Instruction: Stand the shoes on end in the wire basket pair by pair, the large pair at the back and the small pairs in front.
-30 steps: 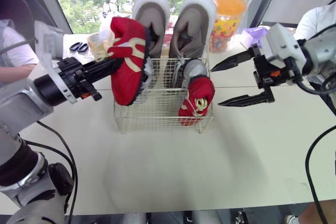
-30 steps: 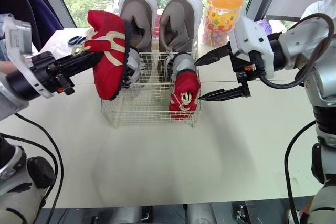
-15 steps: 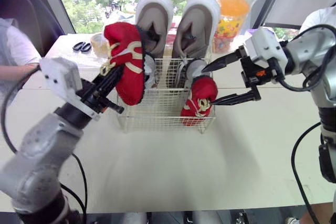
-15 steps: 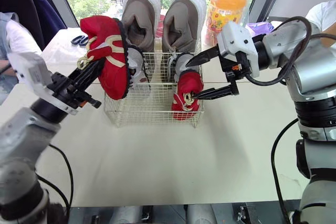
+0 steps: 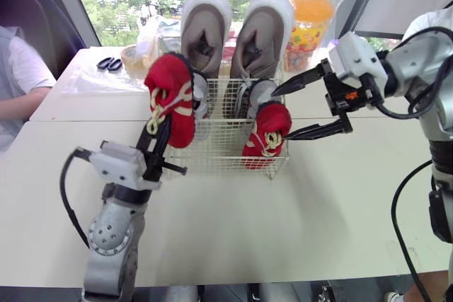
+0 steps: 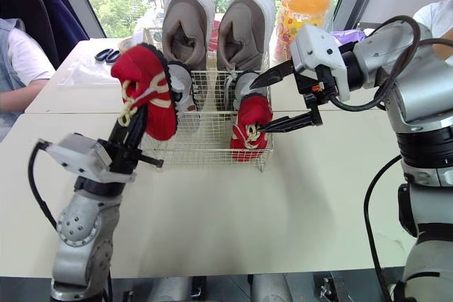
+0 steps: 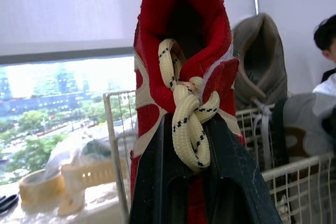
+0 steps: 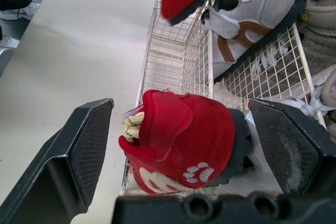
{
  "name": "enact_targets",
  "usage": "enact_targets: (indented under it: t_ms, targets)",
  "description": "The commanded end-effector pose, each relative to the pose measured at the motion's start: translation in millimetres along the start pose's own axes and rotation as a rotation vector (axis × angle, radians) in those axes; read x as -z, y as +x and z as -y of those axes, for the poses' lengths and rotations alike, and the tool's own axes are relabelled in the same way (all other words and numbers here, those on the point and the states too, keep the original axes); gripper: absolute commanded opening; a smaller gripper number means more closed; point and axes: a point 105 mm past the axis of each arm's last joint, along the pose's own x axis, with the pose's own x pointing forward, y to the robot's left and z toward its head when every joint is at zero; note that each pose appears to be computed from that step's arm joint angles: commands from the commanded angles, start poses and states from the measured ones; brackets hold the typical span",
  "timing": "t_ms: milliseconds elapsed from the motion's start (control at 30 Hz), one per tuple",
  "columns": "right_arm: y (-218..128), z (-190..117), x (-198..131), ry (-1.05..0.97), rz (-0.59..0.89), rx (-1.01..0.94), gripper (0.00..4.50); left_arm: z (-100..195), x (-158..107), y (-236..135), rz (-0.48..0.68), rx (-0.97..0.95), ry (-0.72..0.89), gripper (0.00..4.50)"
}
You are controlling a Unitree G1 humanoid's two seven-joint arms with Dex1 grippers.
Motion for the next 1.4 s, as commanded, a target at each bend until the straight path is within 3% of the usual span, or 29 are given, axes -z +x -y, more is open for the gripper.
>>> enact_targets:
  t_ms: [33, 333, 767, 800, 1067, 1300, 1400]
  targets:
    - [-8, 0, -16, -0.064, -0.009, 0.02, 4.5, 4, -9, -7, 0.062, -0.021, 0.028, 0.03]
    - [-8, -1, -18, -0.061, -0.026, -0.007, 4.5, 18, 10, -15, 0.058, -0.044, -0.019, 0.03]
    - [-9, 2, -21, -0.074, -0.04, -0.035, 4.5, 29, 41, -35, -0.071, -0.065, -0.084, 0.03]
    - [-8, 1, -20, -0.074, -0.039, -0.036, 4.5, 30, 41, -39, -0.085, -0.059, -0.091, 0.82]
    - [-5, 1, -16, -0.068, -0.021, -0.034, 4.5, 19, 36, -71, -0.202, -0.054, -0.086, 4.44]
    - [-19, 6, -13, -0.011, 0.048, 0.076, 4.5, 4, 1, -118, -0.484, 0.271, -0.212, 4.44]
    - [-29, 8, -24, 0.016, 0.116, 0.125, 4.5, -23, -7, -114, -0.605, 0.329, -0.269, 4.44]
